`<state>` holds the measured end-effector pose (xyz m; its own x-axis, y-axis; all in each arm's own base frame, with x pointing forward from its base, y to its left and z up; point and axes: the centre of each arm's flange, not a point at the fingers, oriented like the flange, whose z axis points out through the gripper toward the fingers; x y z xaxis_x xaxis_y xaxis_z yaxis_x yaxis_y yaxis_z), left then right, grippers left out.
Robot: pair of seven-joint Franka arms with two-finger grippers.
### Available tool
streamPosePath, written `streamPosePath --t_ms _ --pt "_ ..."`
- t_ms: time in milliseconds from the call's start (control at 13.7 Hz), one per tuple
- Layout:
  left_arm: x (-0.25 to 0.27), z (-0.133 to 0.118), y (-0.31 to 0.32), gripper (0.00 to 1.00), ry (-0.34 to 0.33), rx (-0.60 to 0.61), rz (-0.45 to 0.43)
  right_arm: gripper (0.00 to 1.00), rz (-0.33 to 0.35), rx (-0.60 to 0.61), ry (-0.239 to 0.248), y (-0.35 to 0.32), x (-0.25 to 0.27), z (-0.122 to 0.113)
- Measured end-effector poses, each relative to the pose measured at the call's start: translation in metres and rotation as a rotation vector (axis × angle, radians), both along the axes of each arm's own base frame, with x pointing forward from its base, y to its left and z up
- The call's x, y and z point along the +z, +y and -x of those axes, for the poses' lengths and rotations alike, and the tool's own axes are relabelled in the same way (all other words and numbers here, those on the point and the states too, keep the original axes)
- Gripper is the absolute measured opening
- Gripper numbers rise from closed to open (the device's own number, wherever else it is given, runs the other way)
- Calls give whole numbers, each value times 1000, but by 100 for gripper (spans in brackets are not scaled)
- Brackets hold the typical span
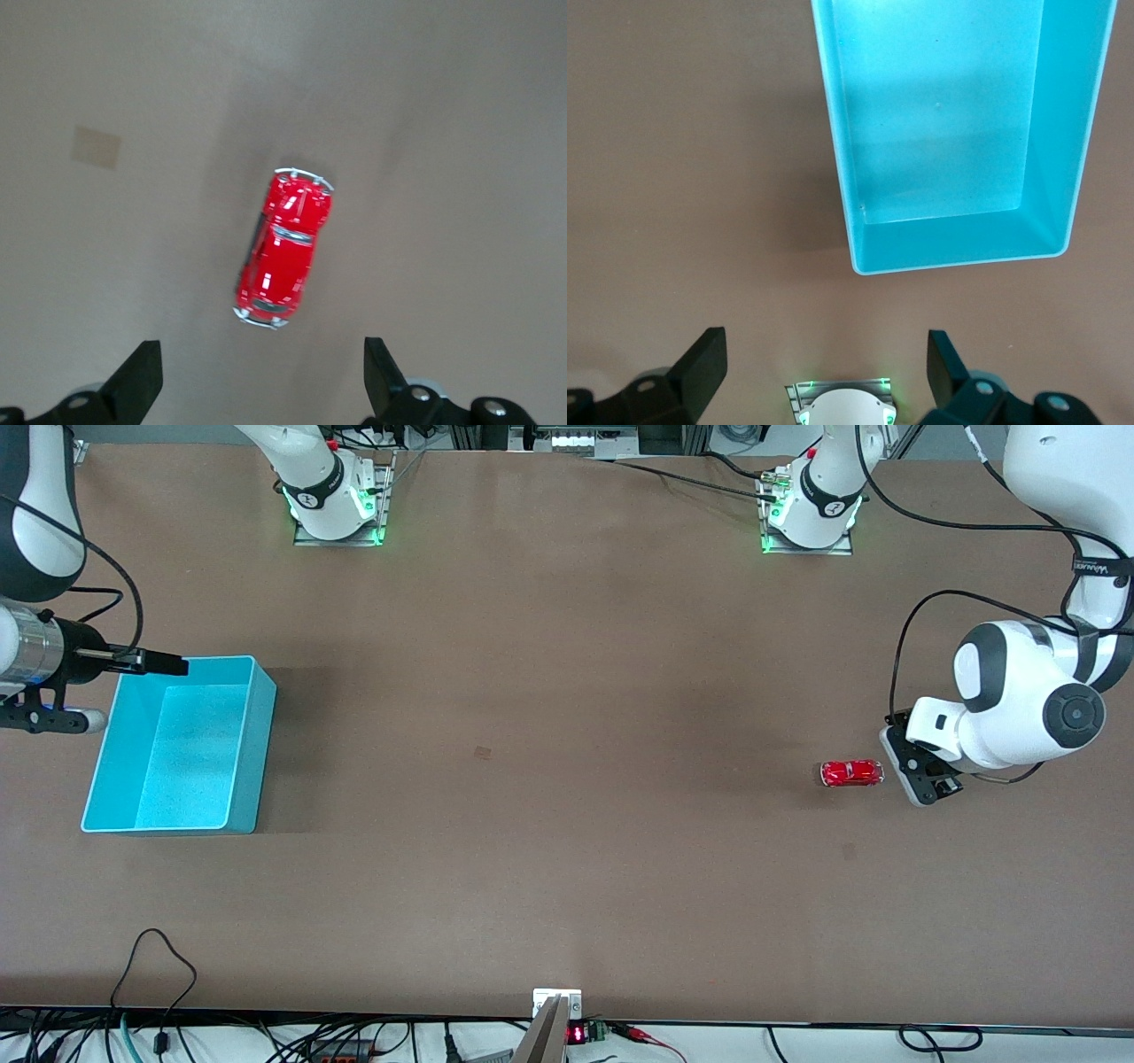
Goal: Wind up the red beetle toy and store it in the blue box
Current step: 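Lower the left gripper and grasp the red beetle car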
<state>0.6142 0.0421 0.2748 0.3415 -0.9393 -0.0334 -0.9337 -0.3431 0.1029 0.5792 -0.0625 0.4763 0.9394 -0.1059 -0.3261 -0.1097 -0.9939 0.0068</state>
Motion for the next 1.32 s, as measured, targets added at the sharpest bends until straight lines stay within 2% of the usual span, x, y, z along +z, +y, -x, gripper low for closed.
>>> streamPosePath --t_ms 146,293,439,659,1098,1317 --pt "-5 -6 -2 100 -58 -109 -3 100 0 -13 6 -8 -3 0" --pt "-14 -5 -2 100 -59 -151 -1 100 -1 -14 9 -8 -5 0" --pt "-24 -3 -2 100 -46 -163 0 100 -1 -13 16 -8 -5 1" --pt "-37 3 -3 100 -40 -171 2 100 -6 -13 58 -7 -7 6" --pt "-58 11 -7 100 -13 -207 6 100 -8 -13 72 -7 -8 8" --pt "-65 12 -10 100 -43 -226 6 100 -8 -13 74 -7 -9 8"
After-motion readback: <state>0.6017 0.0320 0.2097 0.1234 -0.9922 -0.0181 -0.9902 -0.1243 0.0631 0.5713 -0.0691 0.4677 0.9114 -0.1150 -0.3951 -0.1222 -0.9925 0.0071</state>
